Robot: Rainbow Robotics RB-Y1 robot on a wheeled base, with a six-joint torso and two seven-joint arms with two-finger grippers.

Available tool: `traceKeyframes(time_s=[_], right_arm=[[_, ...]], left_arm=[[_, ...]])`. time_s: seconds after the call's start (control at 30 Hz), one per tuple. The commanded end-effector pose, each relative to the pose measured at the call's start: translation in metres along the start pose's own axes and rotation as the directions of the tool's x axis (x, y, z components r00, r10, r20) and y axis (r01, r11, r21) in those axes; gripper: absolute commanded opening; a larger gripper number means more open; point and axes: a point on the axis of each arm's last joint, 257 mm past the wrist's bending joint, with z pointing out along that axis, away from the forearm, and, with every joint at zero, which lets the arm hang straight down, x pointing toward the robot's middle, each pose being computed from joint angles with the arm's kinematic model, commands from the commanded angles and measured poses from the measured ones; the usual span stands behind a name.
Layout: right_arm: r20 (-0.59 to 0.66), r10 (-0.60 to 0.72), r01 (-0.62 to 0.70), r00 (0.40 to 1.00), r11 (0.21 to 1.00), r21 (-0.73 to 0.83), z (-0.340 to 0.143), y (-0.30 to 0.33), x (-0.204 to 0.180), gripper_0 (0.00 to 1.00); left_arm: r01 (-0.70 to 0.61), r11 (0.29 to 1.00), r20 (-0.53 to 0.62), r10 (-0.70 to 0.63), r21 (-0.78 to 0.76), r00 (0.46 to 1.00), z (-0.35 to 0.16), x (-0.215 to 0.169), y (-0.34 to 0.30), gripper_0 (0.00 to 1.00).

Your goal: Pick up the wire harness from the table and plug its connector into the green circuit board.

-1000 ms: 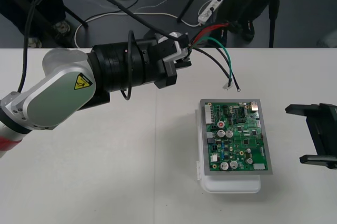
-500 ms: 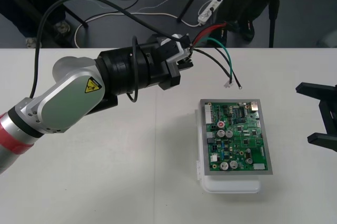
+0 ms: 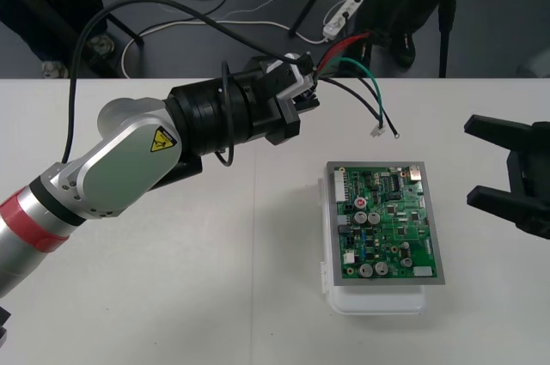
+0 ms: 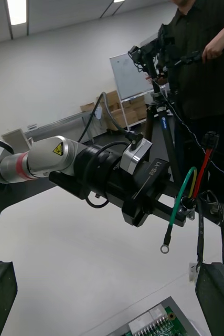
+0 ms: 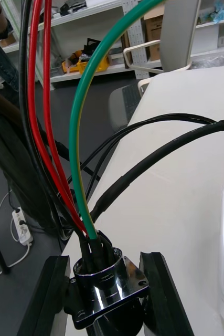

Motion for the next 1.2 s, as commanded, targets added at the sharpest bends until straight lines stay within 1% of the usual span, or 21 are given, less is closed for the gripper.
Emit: traceKeyframes(time_s=[0.03, 0.27, 0.53, 0.63, 0.93, 1.2], right_arm=[[0.023, 0.026, -0.027, 0.999, 0.999, 0.045, 0.017, 0.000, -0.015, 1.00], [0.032, 0.017, -0.021, 0.999, 0.989, 0.144, 0.038, -0.011, -0.033, 1.00], [0.031, 0.029, -0.037, 0.999, 0.952, 0.304, 0.051, -0.031, -0.042, 1.00], [0.030, 0.028, -0.037, 0.999, 0.939, 0.342, 0.054, -0.034, -0.045, 1.00], [0.027, 0.019, -0.029, 0.999, 0.917, 0.398, 0.061, -0.045, -0.055, 1.00], [0.029, 0.046, -0.053, 0.999, 0.902, 0.429, 0.079, -0.056, -0.050, 1.00]], left_arm=[[0.031, 0.998, 0.080, -0.028, -0.045, 0.996, 0.007, -0.031, 0.009, 0.00], [0.039, 0.998, 0.087, -0.035, -0.046, 0.996, 0.009, -0.034, 0.007, 0.00], [0.040, 0.998, 0.082, -0.036, -0.050, 0.996, 0.009, -0.032, 0.009, 0.00], [0.043, 0.998, 0.076, -0.039, -0.052, 0.996, 0.009, -0.029, 0.010, 0.00], [0.047, 0.998, 0.077, -0.043, -0.049, 0.996, 0.010, -0.030, 0.009, 0.00], [0.052, 0.998, 0.084, -0.048, -0.047, 0.995, 0.012, -0.032, 0.007, 0.00]])
